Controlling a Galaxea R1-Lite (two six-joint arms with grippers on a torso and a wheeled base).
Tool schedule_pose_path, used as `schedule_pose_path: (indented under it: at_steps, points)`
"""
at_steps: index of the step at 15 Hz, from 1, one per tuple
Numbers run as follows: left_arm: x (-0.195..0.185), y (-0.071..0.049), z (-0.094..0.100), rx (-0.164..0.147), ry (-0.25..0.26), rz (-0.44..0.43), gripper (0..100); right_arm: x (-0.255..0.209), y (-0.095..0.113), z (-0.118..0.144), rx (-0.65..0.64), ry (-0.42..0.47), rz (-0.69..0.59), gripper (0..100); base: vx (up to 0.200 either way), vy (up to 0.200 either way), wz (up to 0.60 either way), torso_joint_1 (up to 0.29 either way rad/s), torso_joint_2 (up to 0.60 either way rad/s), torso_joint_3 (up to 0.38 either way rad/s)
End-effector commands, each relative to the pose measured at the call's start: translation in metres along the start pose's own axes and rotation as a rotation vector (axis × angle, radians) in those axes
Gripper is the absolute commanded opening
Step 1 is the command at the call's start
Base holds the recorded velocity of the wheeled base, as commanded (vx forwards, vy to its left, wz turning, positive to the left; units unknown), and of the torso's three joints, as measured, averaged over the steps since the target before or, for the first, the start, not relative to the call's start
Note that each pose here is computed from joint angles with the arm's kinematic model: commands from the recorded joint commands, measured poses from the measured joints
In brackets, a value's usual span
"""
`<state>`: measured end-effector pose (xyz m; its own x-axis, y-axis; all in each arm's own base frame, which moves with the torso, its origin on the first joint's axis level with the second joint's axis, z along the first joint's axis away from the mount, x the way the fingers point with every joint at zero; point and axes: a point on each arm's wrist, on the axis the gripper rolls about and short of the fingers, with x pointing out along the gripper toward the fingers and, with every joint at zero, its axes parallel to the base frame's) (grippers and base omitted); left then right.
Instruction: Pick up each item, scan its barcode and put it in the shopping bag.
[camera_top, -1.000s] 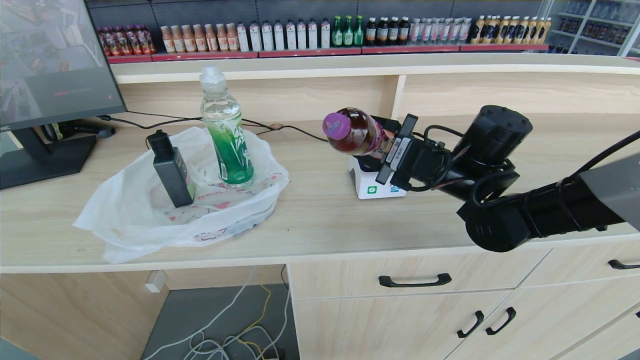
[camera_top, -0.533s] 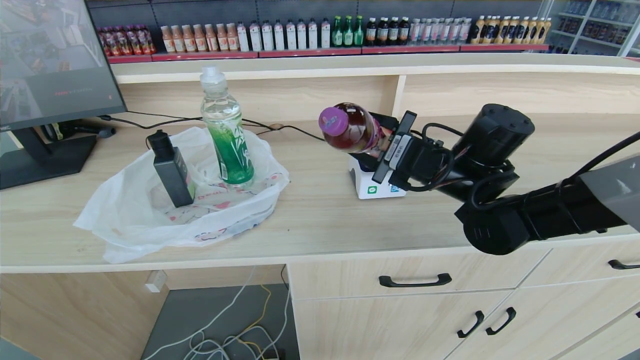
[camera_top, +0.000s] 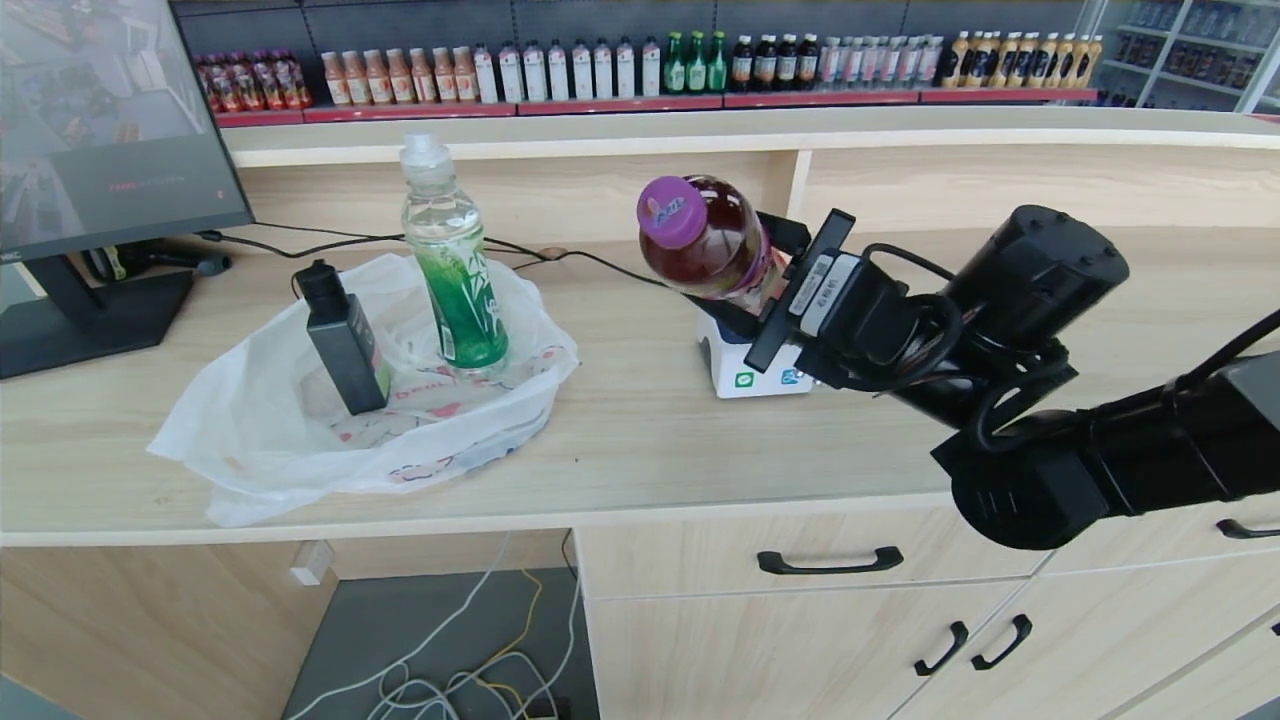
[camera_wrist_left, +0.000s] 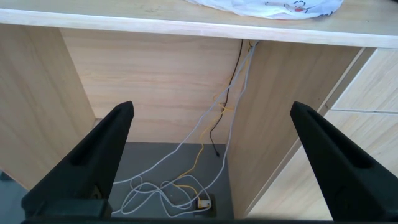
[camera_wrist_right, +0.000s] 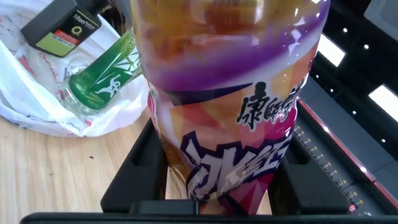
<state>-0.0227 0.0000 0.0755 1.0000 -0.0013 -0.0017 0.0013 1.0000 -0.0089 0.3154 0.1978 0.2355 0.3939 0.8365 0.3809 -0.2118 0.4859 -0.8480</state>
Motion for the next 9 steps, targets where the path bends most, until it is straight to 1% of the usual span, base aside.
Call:
schedule_pose_path:
  at_steps: [1, 2, 3, 4, 6, 7, 9]
  points:
    - [0.000, 0.000, 0.000, 0.000, 0.000, 0.000, 100, -0.019, -0.003, 0.020, 0.069, 0.019, -0.071, 0, 0.000, 0.000, 0.00, 0.000, 0.00, 0.000]
    - [0.000, 0.000, 0.000, 0.000, 0.000, 0.000, 100, -0.026, -0.010, 0.027, 0.116, 0.042, -0.193, 0, 0.000, 0.000, 0.00, 0.000, 0.00, 0.000]
    - [0.000, 0.000, 0.000, 0.000, 0.000, 0.000, 100, -0.028, -0.012, 0.029, 0.145, 0.042, -0.231, 0, 0.000, 0.000, 0.00, 0.000, 0.00, 0.000]
    - [0.000, 0.000, 0.000, 0.000, 0.000, 0.000, 100, -0.030, -0.015, 0.031, 0.166, 0.038, -0.236, 0, 0.000, 0.000, 0.00, 0.000, 0.00, 0.000]
    - [0.000, 0.000, 0.000, 0.000, 0.000, 0.000, 100, -0.039, -0.010, 0.036, 0.201, 0.055, -0.214, 0, 0.000, 0.000, 0.00, 0.000, 0.00, 0.000]
    - [0.000, 0.000, 0.000, 0.000, 0.000, 0.000, 100, -0.054, -0.009, 0.045, 0.252, 0.072, -0.201, 0, 0.000, 0.000, 0.00, 0.000, 0.00, 0.000]
    - [0.000, 0.000, 0.000, 0.000, 0.000, 0.000, 100, -0.060, -0.022, 0.050, 0.312, 0.059, -0.237, 0, 0.000, 0.000, 0.00, 0.000, 0.00, 0.000]
